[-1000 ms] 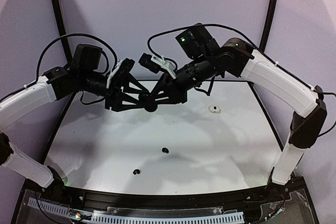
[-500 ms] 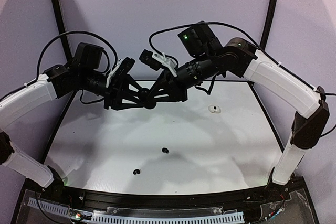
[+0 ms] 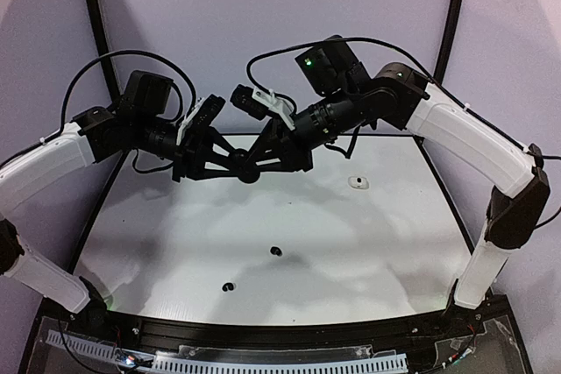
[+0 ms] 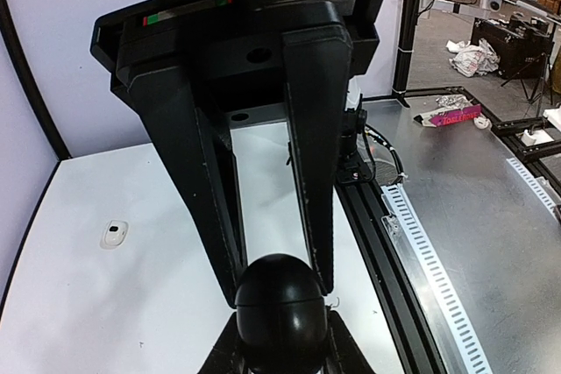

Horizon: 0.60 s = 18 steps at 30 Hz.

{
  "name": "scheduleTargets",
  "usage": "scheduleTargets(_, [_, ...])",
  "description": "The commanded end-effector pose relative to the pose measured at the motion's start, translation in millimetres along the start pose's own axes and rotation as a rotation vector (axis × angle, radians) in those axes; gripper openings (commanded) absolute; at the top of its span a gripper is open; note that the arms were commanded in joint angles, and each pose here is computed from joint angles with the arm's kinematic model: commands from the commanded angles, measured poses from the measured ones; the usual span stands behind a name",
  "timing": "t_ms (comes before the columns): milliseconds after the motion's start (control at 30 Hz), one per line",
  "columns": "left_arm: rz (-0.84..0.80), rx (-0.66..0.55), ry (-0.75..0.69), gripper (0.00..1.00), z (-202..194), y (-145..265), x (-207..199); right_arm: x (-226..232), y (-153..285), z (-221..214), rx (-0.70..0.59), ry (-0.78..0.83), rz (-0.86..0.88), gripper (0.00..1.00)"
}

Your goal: Insert the wireless bluetooth earbuds into the charging case

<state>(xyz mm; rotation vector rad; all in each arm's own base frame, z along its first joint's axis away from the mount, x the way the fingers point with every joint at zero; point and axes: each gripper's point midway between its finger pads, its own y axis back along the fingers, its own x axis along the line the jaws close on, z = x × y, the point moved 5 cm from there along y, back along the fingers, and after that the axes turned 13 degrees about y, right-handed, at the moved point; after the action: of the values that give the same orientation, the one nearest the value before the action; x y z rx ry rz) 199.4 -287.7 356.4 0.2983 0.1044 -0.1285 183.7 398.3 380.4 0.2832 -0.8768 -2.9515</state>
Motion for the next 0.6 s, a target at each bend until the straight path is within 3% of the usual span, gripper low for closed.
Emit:
scheduleTargets(0, [-0.031,-0.027,-0.032,0.01,9,1,-8,-7,1,8,-0.028,-0.011,-0.061,0.22])
scheduleTargets(67, [-0.016,-0.051,-0.005,0.01,11,2,-6,-9,10,7,-0.049,-0.006,-0.105,0.40])
scheduleTargets(267, [0.043,-0.235,-0.062,0.01,28,18,-16,1,44,11,-0.324,0.014,-0.162,0.67])
scheduleTargets(567, [0.048,-0.262,-0.081,0.01,28,17,-15,-3,29,14,-0.371,-0.011,-0.156,0.70])
